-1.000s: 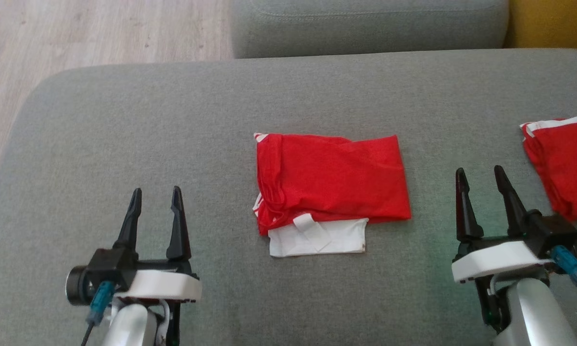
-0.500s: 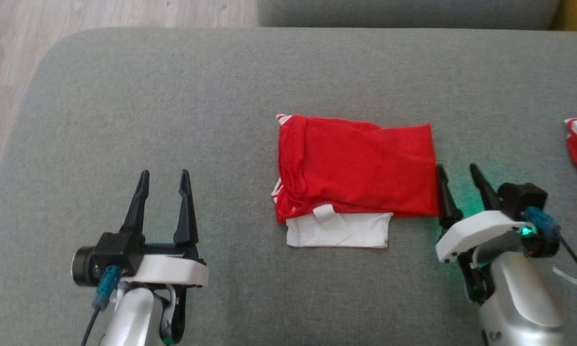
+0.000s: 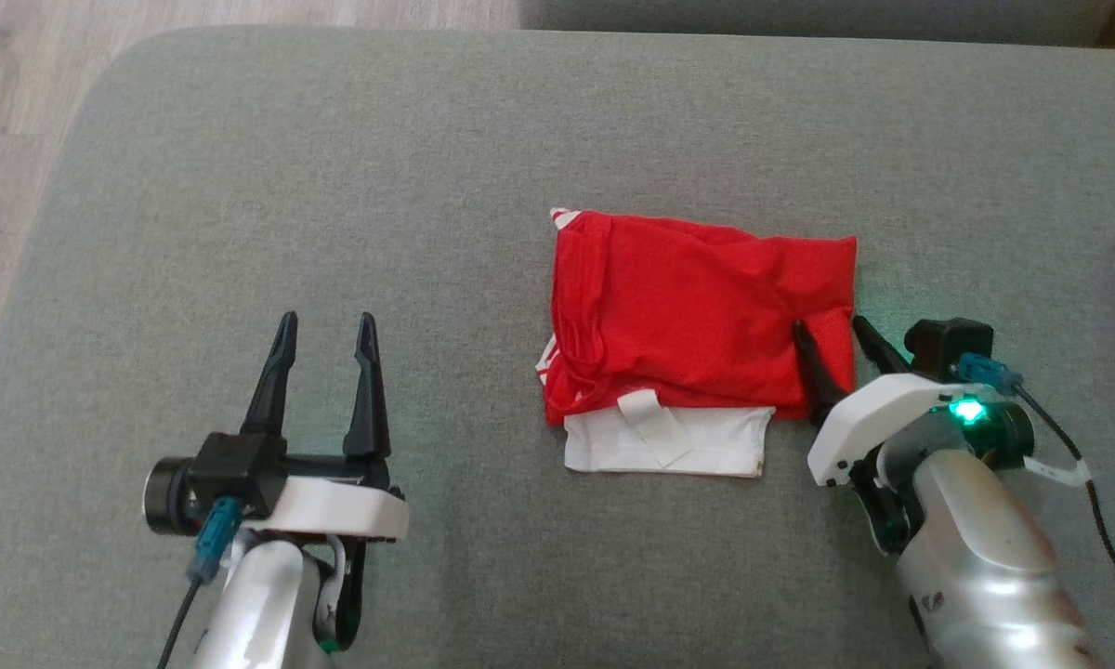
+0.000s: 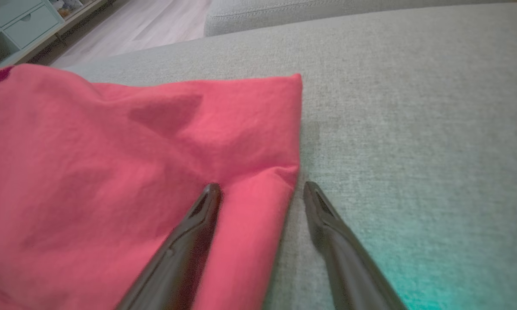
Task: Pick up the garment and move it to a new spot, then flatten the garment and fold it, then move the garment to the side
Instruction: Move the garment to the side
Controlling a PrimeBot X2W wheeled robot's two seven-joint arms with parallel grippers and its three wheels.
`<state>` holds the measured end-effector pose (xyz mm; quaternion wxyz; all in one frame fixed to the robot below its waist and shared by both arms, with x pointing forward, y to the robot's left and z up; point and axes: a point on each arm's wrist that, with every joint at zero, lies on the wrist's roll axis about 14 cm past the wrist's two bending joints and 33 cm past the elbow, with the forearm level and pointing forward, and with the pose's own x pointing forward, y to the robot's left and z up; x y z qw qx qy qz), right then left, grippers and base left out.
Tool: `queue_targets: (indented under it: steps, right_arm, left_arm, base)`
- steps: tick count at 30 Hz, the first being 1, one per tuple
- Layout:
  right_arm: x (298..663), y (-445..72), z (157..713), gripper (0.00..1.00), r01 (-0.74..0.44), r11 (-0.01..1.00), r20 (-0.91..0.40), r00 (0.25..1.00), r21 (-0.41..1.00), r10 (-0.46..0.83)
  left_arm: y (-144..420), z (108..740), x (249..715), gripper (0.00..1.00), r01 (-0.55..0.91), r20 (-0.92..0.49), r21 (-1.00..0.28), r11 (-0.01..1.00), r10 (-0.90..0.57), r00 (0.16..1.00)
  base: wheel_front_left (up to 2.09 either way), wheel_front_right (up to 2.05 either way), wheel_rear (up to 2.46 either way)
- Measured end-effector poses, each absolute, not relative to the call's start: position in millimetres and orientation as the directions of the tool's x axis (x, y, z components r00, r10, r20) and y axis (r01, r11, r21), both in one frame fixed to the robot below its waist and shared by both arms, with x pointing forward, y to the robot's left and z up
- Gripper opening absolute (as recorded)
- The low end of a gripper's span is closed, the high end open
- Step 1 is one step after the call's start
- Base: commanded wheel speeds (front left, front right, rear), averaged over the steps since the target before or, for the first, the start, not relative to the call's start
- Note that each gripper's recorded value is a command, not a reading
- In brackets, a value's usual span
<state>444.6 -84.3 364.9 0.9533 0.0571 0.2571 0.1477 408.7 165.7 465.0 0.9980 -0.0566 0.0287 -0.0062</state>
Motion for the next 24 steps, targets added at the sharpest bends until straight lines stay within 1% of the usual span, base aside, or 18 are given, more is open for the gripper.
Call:
queue_targets:
  steps: [2,7,13,14,19,24]
  right_arm:
    - [445,-85,364,0.0,-0.259,0.95,-0.485,0.818,0.172,0.311]
    - [447,-91,373,0.0,-0.252,0.956,-0.44,0.849,0.147,0.291]
    - [449,-117,391,0.0,-0.231,0.972,-0.375,0.898,0.046,0.231]
    - [449,-117,391,0.0,-0.231,0.972,-0.375,0.898,0.046,0.231]
    - [455,-150,420,0.0,-0.219,0.97,-0.298,0.937,-0.103,0.18]
    - [457,-213,449,0.0,-0.171,0.936,-0.261,0.961,-0.309,0.09]
  left_arm:
    - [164,464,409,1.0,0.02,-0.058,-0.116,0.993,-0.026,0.998]
    - [158,469,410,1.0,0.044,-0.045,-0.113,0.993,-0.05,0.998]
    - [145,479,412,1.0,0.083,-0.016,-0.114,0.99,-0.085,0.996]
    - [145,479,412,1.0,0.083,-0.016,-0.114,0.99,-0.085,0.996]
    - [129,485,416,1.0,0.129,0.004,-0.119,0.985,-0.129,0.992]
    - [110,487,422,1.0,0.179,0.013,-0.124,0.976,-0.179,0.984]
  base:
    - [0.0,0.0,0.0]
    - [0.0,0.0,0.0]
    - [0.0,0.0,0.0]
    - [0.0,0.0,0.0]
    - [0.0,0.0,0.0]
    - [0.0,0.0,0.0]
